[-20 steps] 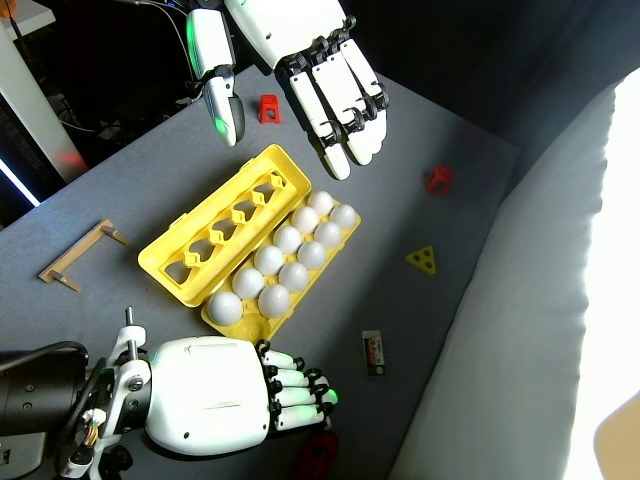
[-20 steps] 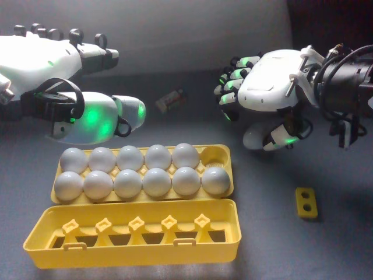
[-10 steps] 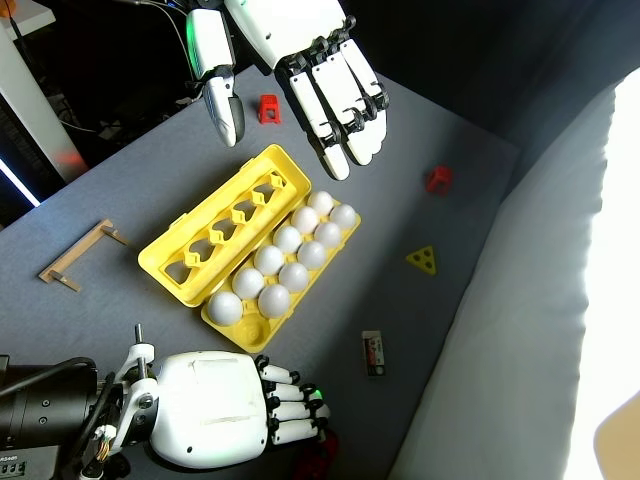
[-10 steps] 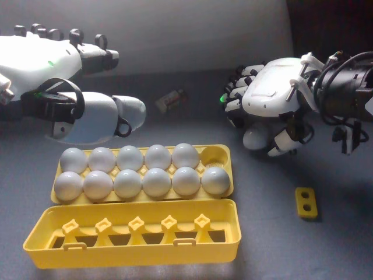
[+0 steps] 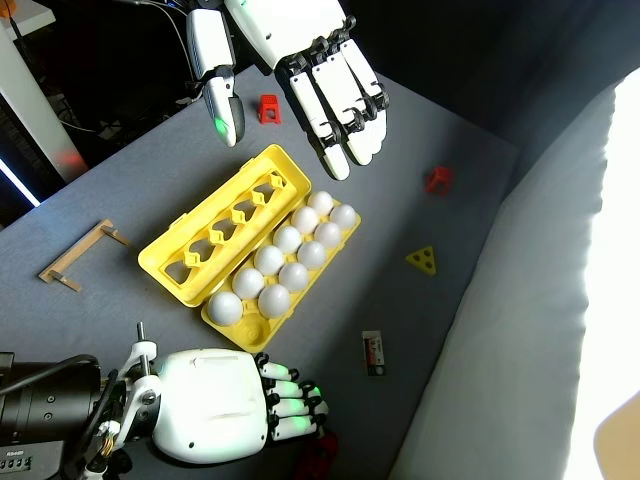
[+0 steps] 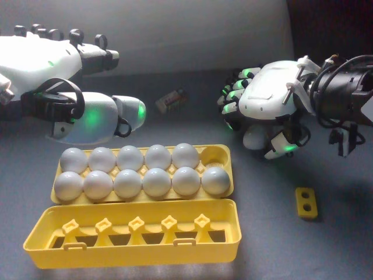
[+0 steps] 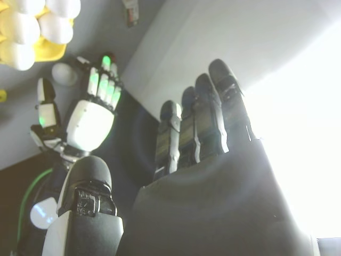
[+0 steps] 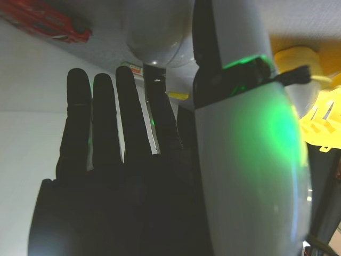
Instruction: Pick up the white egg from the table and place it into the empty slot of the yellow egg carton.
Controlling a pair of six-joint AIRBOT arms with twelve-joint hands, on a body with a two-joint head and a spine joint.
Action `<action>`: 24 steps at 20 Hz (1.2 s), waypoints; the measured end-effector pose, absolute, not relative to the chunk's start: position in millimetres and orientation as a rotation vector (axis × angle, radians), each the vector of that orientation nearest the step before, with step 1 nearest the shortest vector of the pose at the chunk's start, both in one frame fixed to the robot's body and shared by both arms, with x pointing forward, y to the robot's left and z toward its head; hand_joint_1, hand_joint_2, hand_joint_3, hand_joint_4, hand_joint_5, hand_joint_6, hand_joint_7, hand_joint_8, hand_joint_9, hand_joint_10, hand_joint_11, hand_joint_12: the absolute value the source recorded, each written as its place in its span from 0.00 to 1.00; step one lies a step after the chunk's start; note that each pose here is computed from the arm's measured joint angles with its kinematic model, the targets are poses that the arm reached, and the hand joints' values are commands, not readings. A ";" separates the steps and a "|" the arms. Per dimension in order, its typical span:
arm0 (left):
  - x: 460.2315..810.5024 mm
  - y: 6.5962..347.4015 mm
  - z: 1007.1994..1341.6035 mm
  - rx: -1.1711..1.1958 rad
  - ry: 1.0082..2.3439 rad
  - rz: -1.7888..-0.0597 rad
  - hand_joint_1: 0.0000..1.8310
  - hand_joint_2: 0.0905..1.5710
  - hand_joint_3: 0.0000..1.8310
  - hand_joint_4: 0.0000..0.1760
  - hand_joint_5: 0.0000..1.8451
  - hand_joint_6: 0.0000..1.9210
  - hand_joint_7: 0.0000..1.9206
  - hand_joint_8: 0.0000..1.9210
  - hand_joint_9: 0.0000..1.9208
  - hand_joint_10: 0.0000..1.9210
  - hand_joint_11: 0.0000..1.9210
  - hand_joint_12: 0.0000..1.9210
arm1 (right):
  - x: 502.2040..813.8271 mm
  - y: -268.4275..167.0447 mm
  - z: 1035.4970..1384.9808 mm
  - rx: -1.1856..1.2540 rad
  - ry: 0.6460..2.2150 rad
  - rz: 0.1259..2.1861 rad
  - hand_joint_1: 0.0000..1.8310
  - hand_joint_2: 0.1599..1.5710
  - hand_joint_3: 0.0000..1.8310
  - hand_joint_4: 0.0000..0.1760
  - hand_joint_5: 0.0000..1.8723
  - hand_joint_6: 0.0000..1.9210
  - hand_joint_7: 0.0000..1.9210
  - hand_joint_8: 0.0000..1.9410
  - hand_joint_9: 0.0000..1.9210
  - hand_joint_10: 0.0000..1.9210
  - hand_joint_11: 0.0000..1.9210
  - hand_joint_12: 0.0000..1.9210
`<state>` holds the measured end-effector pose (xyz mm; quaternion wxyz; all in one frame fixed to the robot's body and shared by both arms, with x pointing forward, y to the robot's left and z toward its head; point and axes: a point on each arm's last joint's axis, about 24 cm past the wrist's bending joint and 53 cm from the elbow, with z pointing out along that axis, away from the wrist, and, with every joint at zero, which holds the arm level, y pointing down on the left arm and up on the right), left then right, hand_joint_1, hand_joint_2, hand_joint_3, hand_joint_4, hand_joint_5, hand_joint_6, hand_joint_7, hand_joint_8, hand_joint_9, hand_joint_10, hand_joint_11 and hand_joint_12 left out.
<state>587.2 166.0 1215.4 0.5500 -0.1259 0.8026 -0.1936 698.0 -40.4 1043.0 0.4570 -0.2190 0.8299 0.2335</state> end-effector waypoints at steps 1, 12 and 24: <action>587.2 166.1 1215.4 -0.298 1.900 -0.458 0.00 0.81 0.00 0.30 0.07 0.00 0.06 0.00 0.07 0.00 0.00 0.31 | 698.4 -40.5 1042.9 -0.539 2.045 0.575 0.56 0.57 0.00 0.00 0.16 0.49 0.09 0.00 0.06 0.03 0.00 0.34; 587.2 166.1 1215.3 -0.299 1.900 -0.458 0.00 0.81 0.00 0.30 0.07 0.00 0.06 0.00 0.07 0.00 0.00 0.31 | 702.5 -44.0 1041.9 -0.532 2.045 0.564 0.55 0.60 0.00 0.00 0.27 0.54 0.13 0.01 0.07 0.04 0.00 0.40; 587.2 166.2 1215.2 -0.300 1.900 -0.458 0.00 0.81 0.00 0.30 0.07 0.00 0.06 0.00 0.07 0.00 0.00 0.33 | 703.7 -44.0 1042.4 -0.530 2.041 0.564 0.61 0.71 0.00 0.00 0.48 0.59 0.26 0.01 0.09 0.12 0.00 0.50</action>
